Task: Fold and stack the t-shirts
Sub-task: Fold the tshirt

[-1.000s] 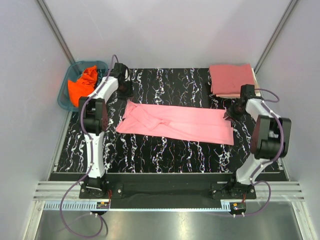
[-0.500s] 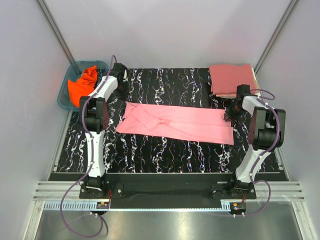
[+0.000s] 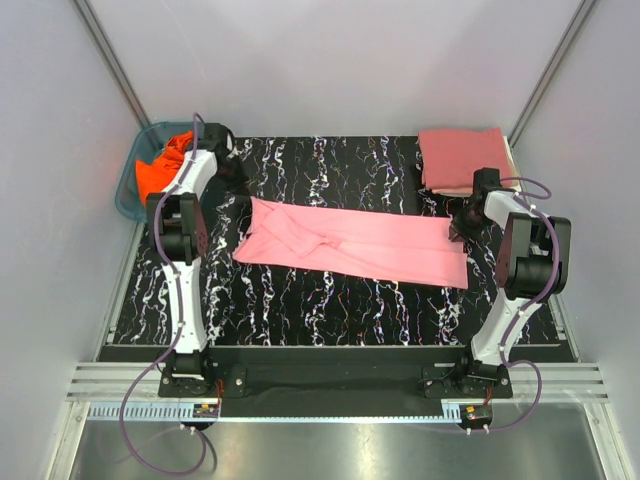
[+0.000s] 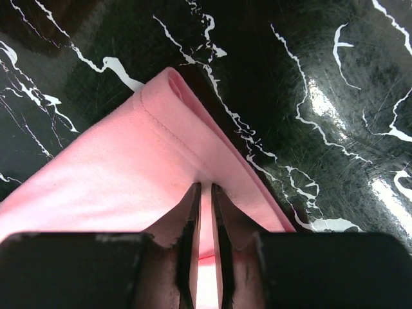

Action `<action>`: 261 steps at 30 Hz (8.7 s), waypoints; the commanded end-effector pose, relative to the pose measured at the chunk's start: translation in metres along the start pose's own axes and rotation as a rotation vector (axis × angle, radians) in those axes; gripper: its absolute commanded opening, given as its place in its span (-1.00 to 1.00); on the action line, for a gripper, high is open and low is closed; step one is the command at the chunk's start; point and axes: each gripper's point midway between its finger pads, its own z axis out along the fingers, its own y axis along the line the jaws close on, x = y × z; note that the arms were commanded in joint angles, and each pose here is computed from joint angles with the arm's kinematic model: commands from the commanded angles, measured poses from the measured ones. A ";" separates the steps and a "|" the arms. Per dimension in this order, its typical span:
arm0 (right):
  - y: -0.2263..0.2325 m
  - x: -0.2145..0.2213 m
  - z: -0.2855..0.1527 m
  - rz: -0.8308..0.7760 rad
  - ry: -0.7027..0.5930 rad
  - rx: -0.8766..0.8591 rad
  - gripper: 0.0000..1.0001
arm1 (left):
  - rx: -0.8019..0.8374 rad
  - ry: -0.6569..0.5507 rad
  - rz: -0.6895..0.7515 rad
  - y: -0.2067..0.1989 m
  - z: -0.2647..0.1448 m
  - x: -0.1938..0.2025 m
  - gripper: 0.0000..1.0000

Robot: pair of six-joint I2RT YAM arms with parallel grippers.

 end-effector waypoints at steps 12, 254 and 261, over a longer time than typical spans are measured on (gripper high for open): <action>-0.022 -0.006 0.014 0.009 -0.018 0.105 -0.65 | 0.222 -0.061 -0.121 -0.033 0.006 -0.025 -0.90; 0.135 0.061 -0.184 -0.203 -0.088 -0.661 -0.48 | 0.083 -0.046 0.050 -0.126 0.050 0.067 -0.23; 0.149 0.048 -0.189 -0.204 -0.108 -0.678 -0.48 | 0.234 0.071 0.079 -0.157 0.092 0.082 -0.17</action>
